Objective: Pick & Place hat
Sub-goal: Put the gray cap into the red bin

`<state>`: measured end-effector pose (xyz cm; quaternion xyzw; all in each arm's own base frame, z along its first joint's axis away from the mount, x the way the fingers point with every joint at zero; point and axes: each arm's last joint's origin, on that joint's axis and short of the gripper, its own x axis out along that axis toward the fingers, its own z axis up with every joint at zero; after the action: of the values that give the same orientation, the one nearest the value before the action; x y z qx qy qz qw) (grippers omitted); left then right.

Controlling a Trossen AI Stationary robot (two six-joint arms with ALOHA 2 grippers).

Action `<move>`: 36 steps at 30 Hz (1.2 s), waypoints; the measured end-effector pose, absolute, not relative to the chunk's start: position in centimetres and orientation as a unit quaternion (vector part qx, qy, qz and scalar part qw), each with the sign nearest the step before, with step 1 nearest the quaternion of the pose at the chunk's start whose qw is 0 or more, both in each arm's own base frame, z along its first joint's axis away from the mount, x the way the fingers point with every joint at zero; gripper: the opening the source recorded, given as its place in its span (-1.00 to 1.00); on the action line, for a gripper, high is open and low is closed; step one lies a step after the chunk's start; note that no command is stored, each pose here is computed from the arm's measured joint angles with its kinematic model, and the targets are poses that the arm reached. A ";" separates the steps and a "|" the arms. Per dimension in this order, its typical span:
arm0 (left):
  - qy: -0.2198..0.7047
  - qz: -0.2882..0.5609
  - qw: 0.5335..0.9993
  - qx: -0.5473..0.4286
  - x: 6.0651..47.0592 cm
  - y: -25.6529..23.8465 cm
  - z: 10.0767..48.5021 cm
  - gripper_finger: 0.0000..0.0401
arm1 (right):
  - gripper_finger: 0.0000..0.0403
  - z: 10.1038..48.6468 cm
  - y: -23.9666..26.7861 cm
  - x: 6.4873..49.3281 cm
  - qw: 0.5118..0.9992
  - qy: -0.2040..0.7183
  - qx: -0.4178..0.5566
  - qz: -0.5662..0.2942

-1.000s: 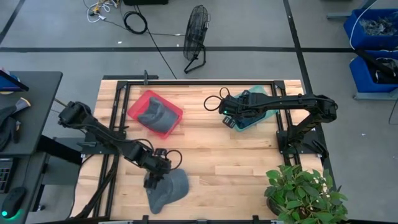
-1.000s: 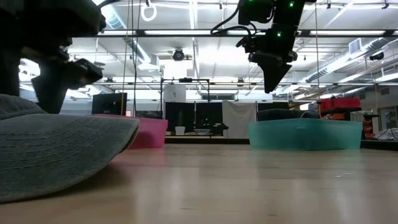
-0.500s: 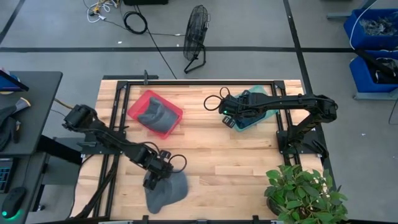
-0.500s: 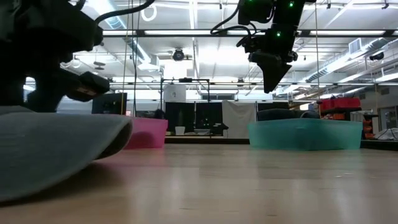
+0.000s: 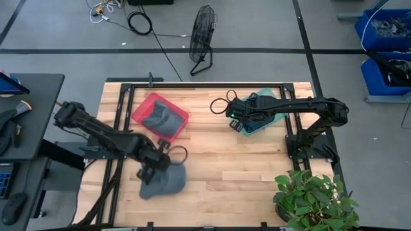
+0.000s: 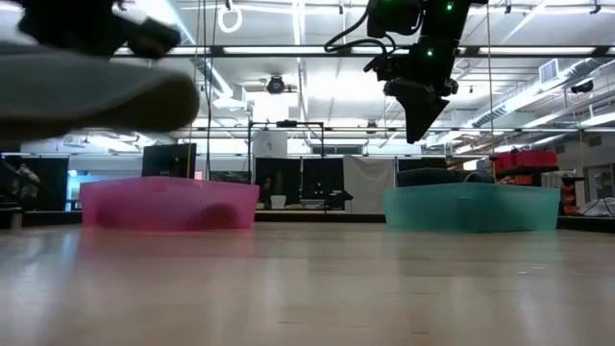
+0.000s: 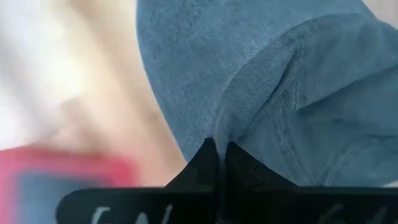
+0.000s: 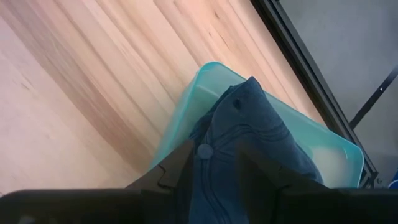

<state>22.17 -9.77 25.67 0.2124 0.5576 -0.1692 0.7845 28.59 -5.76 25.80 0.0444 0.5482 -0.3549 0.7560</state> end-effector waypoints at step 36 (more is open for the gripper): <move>0.671 -0.206 0.588 0.402 22.2 17.3 26.1 -0.94 | -0.41 26.1 -5.9 29.4 0.781 0.519 0.037 -0.346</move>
<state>22.22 17.33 26.08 0.4021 0.6711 -0.2064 0.5877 29.39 -5.89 26.06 0.0365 0.5187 -0.3459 0.7810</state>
